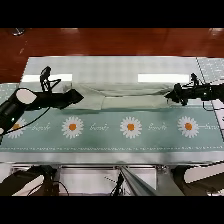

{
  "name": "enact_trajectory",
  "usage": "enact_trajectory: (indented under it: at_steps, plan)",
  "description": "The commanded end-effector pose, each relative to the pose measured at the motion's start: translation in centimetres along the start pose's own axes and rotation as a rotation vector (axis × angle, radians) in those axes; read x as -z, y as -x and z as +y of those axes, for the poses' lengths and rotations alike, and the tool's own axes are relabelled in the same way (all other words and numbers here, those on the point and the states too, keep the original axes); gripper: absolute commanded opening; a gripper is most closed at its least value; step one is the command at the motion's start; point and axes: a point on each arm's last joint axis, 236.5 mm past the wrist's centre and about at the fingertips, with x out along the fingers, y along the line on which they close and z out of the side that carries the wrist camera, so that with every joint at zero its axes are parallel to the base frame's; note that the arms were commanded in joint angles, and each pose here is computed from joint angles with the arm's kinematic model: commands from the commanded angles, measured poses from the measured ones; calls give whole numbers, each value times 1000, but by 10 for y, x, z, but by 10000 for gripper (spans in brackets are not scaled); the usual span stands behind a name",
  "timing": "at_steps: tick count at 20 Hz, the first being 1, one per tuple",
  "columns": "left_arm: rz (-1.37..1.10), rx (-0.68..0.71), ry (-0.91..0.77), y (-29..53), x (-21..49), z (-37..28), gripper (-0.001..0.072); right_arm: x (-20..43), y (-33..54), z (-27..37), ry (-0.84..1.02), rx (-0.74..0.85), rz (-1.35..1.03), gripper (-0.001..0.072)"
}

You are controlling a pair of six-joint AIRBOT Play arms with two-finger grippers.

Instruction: Fold the shirts.

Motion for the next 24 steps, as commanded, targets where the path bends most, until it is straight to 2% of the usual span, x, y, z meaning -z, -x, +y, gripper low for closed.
enact_trajectory:
  at_steps: [1, 3, 5, 6, 10, 15, 21, 24]
  plan:
    - [8, 32, 8, -5, 4, -10, 34, 13, 21, 13, 68, 9, 27, 21]
    - [1, 94, -57, -5, 3, -30, 25, 26, 58, 15, 184, 127, 13, 21]
    - [-2, 151, -306, -12, 3, -76, 24, 44, 92, 27, 258, 202, -41, 21]
    - [-3, 172, -363, -21, 2, -103, 24, 55, 105, 39, 279, 199, -80, 21]
    - [128, 238, -429, -83, 22, -188, 23, 117, 143, 79, 349, 165, -211, 21]
    - [484, 261, -444, -160, 120, -239, 24, 176, 176, 108, 391, 144, -333, 21]
    - [761, 365, -427, -159, 254, -284, 24, 192, 182, 120, 420, 122, -350, 21]
    - [766, 387, -430, -153, 257, -293, 24, 199, 174, 130, 471, 107, -326, 21]
